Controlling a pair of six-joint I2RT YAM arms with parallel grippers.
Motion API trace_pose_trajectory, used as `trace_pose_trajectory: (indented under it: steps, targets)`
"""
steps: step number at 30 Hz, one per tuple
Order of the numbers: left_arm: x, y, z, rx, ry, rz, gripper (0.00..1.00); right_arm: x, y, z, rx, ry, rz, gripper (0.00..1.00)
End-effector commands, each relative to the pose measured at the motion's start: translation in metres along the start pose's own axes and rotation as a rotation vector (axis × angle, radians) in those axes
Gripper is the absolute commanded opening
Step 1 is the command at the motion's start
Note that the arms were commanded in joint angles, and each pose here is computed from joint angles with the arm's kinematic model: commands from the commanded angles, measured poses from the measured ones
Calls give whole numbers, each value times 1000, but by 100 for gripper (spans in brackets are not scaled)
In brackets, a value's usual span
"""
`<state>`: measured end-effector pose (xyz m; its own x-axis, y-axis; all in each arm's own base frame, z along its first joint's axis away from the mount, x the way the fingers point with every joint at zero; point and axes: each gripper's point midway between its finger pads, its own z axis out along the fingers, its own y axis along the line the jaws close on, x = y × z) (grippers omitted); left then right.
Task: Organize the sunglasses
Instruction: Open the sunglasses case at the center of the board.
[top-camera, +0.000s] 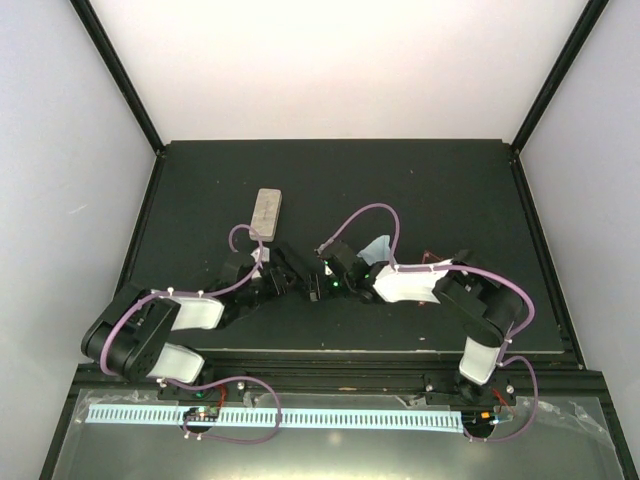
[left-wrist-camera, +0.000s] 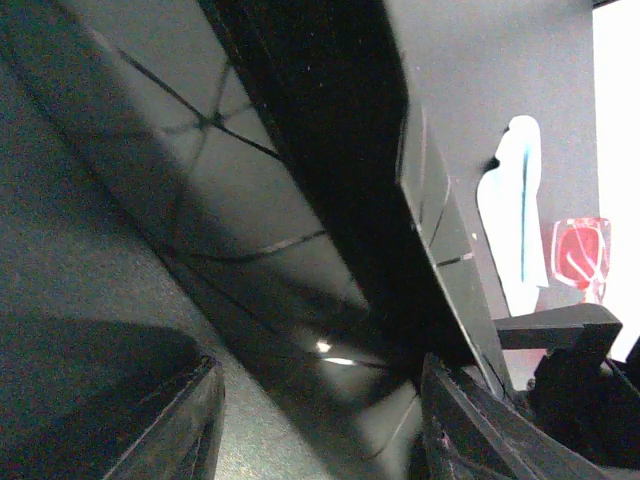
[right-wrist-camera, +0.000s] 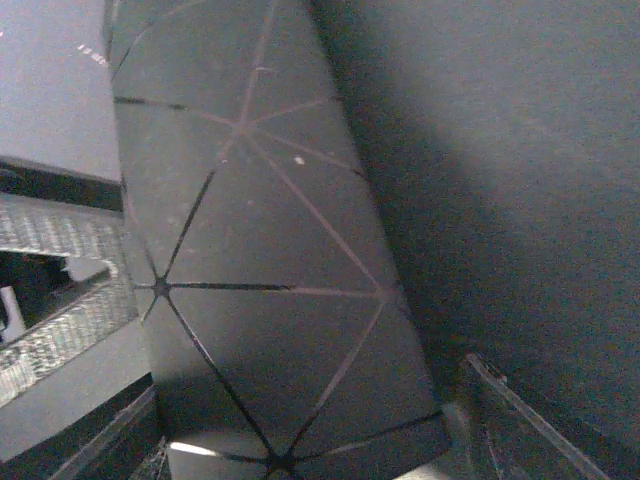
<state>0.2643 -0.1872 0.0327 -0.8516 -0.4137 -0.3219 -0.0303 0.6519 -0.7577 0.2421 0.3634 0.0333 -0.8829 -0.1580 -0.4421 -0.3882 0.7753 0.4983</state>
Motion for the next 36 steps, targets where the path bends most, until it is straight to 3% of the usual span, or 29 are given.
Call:
trace_pose_trajectory:
  steps: [1, 10, 26, 36]
  targets:
    - [19, 54, -4, -236, 48, 4, 53, -12, -18, -11, 103, -83, 54, 71]
    - [22, 63, 4, -272, 82, 10, 53, -42, -37, -30, 272, -202, 56, 71]
    - [17, 68, 7, -309, 82, 43, 53, -76, -80, -25, 473, -225, 127, 70]
    - [14, 67, 9, -319, 84, 66, 51, -61, -101, -21, 547, -174, 108, 50]
